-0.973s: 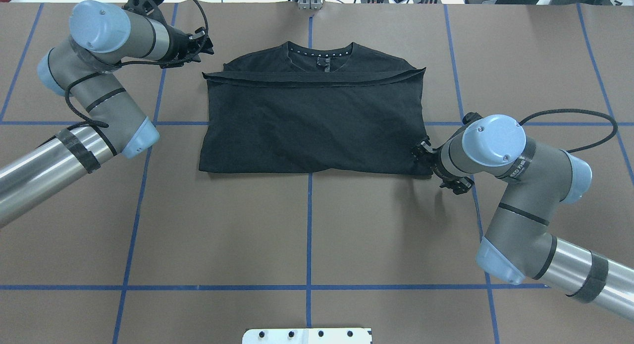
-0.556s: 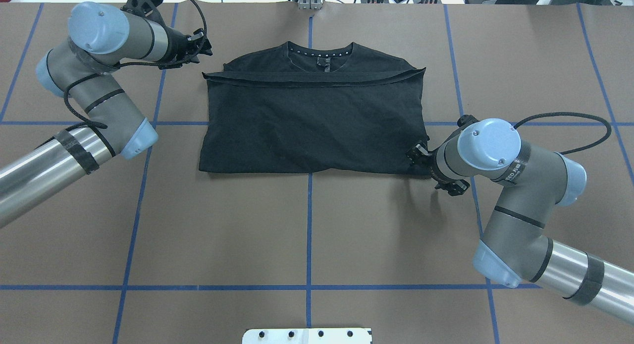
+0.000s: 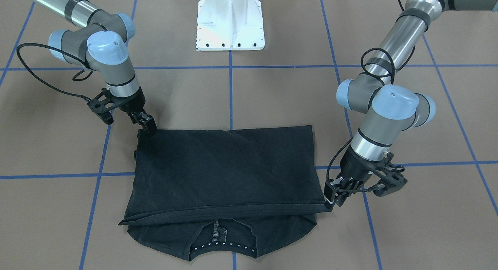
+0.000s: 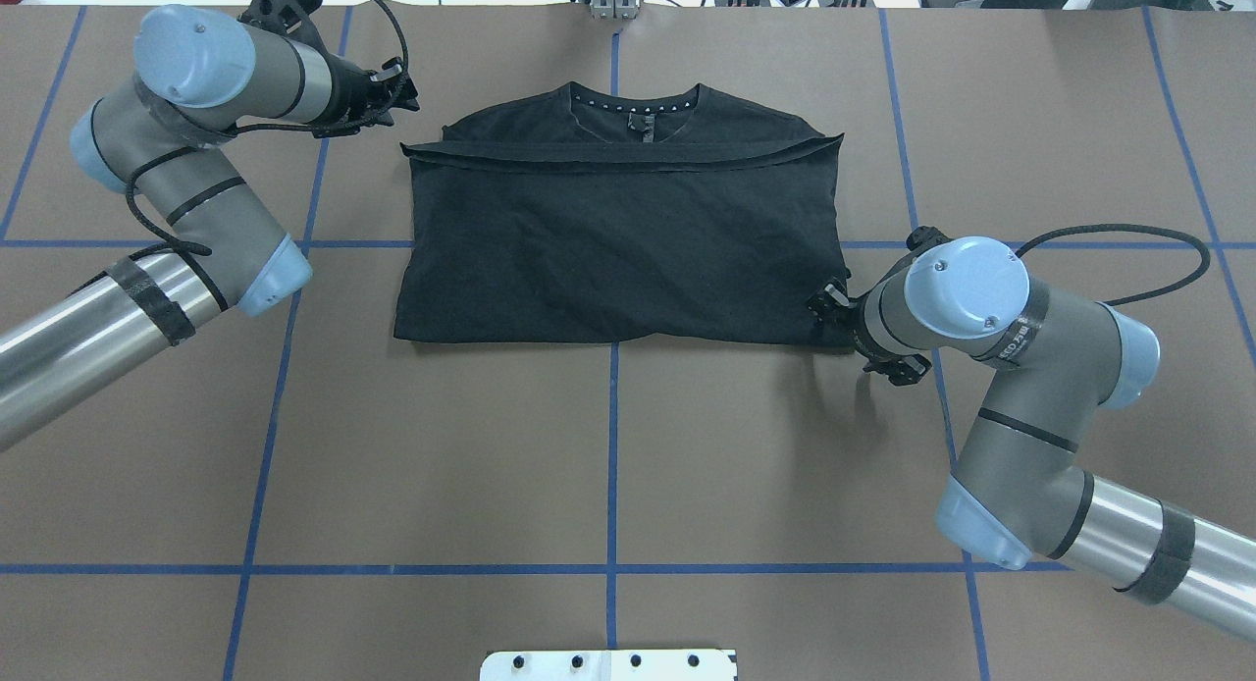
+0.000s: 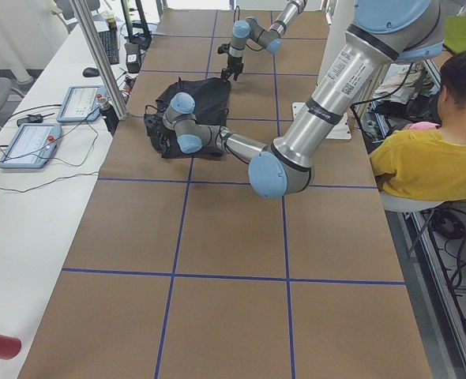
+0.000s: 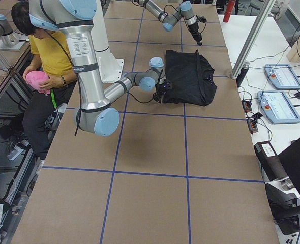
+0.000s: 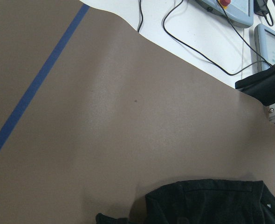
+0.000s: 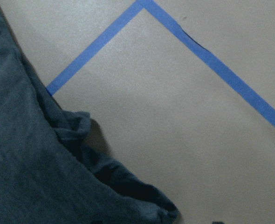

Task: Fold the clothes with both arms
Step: 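Move the right gripper to the folded shirt's side edge nearest it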

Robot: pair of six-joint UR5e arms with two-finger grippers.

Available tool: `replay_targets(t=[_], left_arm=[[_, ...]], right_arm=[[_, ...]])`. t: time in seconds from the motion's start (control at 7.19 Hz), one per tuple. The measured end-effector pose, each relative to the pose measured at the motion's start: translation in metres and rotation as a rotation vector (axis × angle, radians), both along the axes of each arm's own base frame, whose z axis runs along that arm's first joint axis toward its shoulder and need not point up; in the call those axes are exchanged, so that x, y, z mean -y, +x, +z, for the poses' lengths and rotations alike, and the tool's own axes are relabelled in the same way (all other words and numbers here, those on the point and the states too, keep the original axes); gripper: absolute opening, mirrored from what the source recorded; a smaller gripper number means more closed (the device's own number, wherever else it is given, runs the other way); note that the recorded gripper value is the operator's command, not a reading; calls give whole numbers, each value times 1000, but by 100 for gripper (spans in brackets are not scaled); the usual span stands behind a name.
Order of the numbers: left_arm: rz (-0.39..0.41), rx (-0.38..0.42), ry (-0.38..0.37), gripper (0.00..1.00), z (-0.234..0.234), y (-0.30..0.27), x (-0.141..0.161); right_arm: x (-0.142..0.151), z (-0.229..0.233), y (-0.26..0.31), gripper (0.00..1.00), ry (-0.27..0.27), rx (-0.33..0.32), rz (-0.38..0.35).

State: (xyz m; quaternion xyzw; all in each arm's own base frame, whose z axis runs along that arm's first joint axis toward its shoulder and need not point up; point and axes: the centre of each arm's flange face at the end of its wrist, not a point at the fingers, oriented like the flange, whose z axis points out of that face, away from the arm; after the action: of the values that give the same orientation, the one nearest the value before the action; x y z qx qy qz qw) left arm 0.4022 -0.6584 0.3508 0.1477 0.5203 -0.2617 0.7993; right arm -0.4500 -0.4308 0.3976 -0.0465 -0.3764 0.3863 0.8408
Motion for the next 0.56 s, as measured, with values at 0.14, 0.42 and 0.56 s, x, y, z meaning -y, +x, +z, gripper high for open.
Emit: replay_targets(t=[0.14, 0.42, 0.56], left_arm=[[0, 0, 0, 46, 0, 0, 0], [1, 3, -2, 46, 3, 0, 0], [1, 5, -5, 46, 5, -1, -1]], right_arm=[[1, 1, -1, 63, 1, -3, 2], [1, 0, -2, 0, 4, -4, 4], [2, 0, -2, 0, 7, -4, 5]])
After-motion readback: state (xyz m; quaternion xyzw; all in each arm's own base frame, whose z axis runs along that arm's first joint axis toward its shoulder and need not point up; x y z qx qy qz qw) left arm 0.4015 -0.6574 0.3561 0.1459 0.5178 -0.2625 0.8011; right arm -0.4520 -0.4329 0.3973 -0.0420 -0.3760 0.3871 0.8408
